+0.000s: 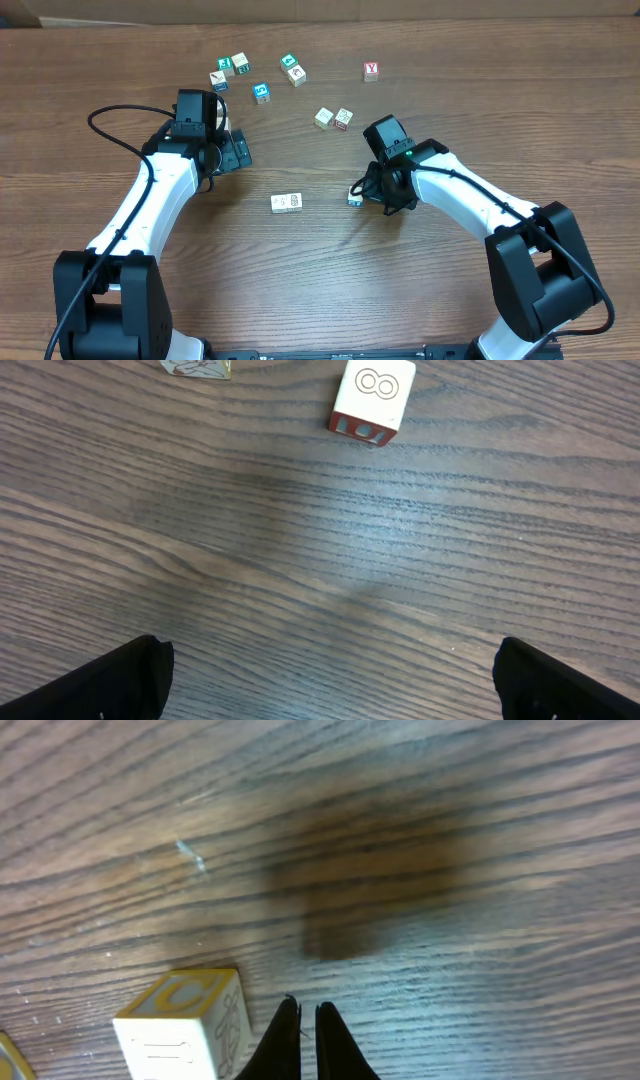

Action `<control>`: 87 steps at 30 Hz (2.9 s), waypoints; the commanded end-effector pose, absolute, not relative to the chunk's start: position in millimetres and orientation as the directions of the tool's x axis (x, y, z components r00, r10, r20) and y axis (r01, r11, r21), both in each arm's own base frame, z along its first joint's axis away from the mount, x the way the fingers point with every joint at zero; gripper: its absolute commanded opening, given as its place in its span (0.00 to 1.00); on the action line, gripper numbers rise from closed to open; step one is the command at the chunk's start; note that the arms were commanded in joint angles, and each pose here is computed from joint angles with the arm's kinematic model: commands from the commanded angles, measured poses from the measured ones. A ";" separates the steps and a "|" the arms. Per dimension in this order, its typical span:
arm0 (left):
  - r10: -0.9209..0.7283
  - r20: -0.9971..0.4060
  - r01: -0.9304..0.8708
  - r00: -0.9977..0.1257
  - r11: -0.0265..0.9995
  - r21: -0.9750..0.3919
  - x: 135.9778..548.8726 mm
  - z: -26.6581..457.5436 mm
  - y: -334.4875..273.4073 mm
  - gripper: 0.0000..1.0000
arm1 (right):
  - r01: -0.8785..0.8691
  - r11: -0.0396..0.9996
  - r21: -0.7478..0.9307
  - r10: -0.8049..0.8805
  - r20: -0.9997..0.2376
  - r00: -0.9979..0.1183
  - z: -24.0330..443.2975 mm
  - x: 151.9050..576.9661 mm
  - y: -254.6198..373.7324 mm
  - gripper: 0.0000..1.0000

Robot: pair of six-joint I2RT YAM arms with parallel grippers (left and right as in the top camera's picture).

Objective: Form a horizontal line
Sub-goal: 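Push the L block left toward the 2 block with the right gripper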

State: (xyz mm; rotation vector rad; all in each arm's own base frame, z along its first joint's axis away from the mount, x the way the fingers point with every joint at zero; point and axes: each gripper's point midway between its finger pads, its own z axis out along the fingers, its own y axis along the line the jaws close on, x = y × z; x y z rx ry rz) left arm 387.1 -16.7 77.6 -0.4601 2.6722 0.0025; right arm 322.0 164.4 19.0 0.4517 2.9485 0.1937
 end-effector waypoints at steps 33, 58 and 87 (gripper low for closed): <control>-0.310 -0.440 -0.314 -0.843 0.947 -0.066 391.0 88.1 -14.9 1.00 | 0.219 0.916 0.337 0.271 -0.115 -0.956 30.1 332.0 194.0 0.04; -0.310 -0.440 -0.314 -0.843 0.947 -0.066 391.0 88.1 -14.9 1.00 | 0.292 0.891 0.349 0.334 -0.065 -0.940 29.7 318.6 214.1 0.04; -0.310 -0.440 -0.314 -0.843 0.947 -0.066 391.0 88.1 -14.9 1.00 | 0.319 0.891 0.324 0.355 -0.057 -0.933 26.0 318.5 205.5 0.04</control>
